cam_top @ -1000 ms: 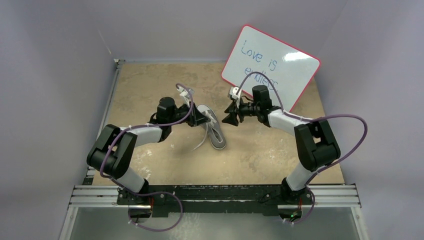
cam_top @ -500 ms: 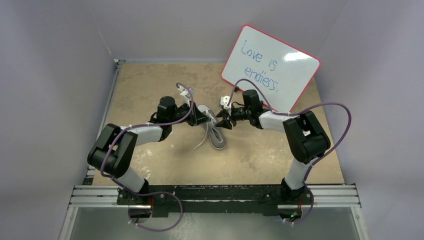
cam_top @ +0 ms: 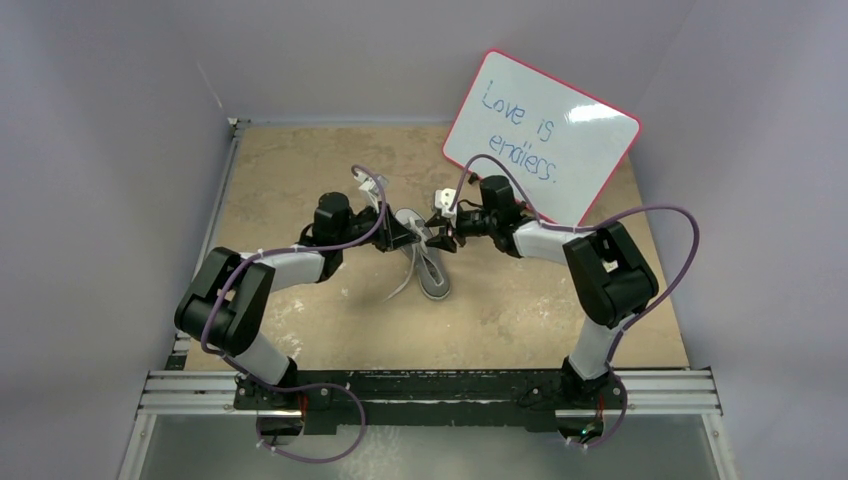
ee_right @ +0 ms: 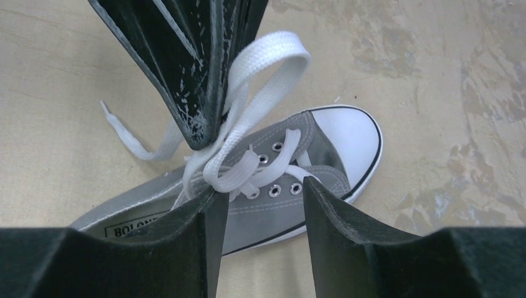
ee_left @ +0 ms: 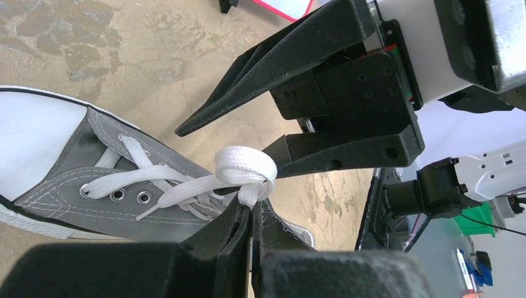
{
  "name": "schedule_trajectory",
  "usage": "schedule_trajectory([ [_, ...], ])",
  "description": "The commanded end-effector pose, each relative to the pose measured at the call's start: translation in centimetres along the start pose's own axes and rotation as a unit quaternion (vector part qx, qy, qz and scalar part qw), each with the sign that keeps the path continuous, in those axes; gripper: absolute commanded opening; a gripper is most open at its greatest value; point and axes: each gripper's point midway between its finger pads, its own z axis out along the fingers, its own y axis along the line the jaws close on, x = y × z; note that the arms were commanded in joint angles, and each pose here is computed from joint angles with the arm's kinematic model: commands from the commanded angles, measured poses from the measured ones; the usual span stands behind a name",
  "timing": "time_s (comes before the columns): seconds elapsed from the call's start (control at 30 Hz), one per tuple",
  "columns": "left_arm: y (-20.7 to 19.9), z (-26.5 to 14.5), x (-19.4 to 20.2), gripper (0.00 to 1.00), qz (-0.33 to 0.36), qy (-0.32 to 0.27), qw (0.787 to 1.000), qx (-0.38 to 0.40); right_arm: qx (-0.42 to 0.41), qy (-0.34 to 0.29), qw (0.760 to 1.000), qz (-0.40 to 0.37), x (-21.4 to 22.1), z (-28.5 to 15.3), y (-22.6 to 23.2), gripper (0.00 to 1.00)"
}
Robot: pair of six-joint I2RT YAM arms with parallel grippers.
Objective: Tie the shoes
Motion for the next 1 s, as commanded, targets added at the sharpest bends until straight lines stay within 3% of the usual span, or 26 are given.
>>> schedule_trajectory([
  [0.0,-1.5,-0.1,-2.6,0.0,0.037,-0.026,0.999,0.028,-0.012,-0.044,0.999,-0.029,-2.8,0.5,-0.2,0.52],
  [0.2,-1.5,-0.1,-2.7,0.0,0.037,-0.028,0.999,0.027,-0.025,-0.077,0.997,-0.017,-3.7,0.7,0.7,0.52],
  [0.3,-1.4,-0.1,-2.7,0.0,0.037,-0.028,0.999,0.027,-0.034,-0.094,0.995,-0.007,-3.9,1.0,0.8,0.46],
  [0.4,-1.5,-0.2,-2.7,0.0,0.037,-0.028,0.999,0.027,-0.047,-0.114,0.992,0.007,-4.4,1.4,1.1,0.34],
  [0.53,-1.5,-0.2,-2.7,0.0,0.038,-0.028,0.999,0.026,-0.057,-0.142,0.988,0.038,-5.4,1.5,1.4,0.0],
  [0.6,-1.5,-0.2,-2.8,0.0,0.041,-0.026,0.998,0.026,-0.046,-0.15,0.986,0.059,-5.9,0.7,0.9,0.0],
  [0.67,-1.0,-0.3,-2.2,0.0,0.049,-0.01,0.999,0.015,-0.023,-0.131,0.987,0.088,-6.4,-0.1,-0.4,0.0],
  [0.8,-0.7,-0.6,-1.7,0.0,0.062,0.002,0.998,0.006,-0.029,-0.015,0.991,0.133,-4.6,-0.6,-0.4,0.0],
  [0.97,-0.8,-0.6,-1.7,0.0,0.066,0.005,0.998,0.01,-0.089,0.018,0.972,0.215,-4.3,-0.7,1.4,0.0],
])
